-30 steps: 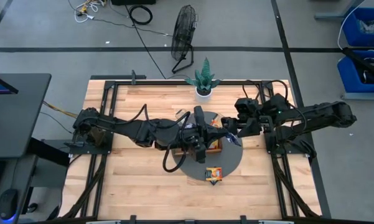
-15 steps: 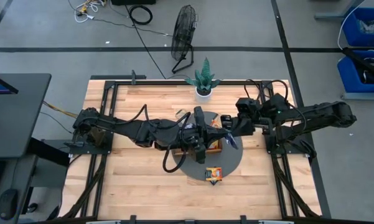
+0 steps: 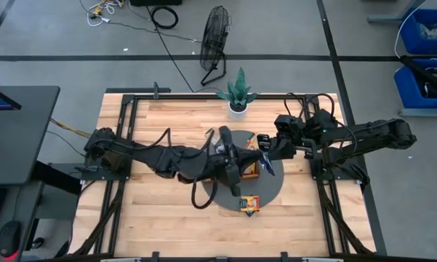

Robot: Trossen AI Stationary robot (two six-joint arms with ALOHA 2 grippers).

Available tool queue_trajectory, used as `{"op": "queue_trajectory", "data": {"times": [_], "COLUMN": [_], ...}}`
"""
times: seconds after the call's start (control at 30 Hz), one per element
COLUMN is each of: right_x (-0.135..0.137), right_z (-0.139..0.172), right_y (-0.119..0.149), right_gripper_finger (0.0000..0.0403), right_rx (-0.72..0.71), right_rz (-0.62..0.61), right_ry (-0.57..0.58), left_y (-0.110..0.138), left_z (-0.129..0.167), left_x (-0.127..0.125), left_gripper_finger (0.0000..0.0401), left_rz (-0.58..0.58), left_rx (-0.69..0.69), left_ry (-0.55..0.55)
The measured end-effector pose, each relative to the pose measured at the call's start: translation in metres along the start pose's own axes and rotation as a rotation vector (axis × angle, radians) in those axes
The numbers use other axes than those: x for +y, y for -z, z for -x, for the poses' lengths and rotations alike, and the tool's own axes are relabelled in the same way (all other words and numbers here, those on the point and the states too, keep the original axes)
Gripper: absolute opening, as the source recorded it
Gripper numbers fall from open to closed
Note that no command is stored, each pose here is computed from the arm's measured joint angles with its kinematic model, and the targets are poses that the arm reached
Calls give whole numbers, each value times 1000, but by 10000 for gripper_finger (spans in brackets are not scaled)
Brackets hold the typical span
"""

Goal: Pick & Place Tea
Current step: Put the black tea bag into the middle section of the wooden organizer

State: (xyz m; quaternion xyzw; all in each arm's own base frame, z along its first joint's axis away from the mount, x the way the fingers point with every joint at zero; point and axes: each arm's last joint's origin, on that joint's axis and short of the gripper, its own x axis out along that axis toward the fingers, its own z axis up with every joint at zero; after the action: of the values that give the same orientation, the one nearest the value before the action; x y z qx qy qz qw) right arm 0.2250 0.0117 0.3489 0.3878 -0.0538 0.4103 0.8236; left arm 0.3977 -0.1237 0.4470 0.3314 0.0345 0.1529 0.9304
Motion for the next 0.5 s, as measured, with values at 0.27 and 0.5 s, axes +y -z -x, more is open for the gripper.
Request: {"op": "queue_trajectory", "data": {"times": [0.27, 0.5], "right_x": [-6, -22], "right_z": [4, 9], "right_y": [-1, 5], "right_gripper_finger": [0, 0], "right_rx": [20, 112], "right_rz": [13, 92], "right_ry": [50, 344], "left_y": [-14, -10], "left_z": [22, 31], "left_x": [10, 27], "left_gripper_finger": [110, 146], "left_rz": [207, 673], "left_rx": [51, 107], "left_ry": [-124, -291]}}
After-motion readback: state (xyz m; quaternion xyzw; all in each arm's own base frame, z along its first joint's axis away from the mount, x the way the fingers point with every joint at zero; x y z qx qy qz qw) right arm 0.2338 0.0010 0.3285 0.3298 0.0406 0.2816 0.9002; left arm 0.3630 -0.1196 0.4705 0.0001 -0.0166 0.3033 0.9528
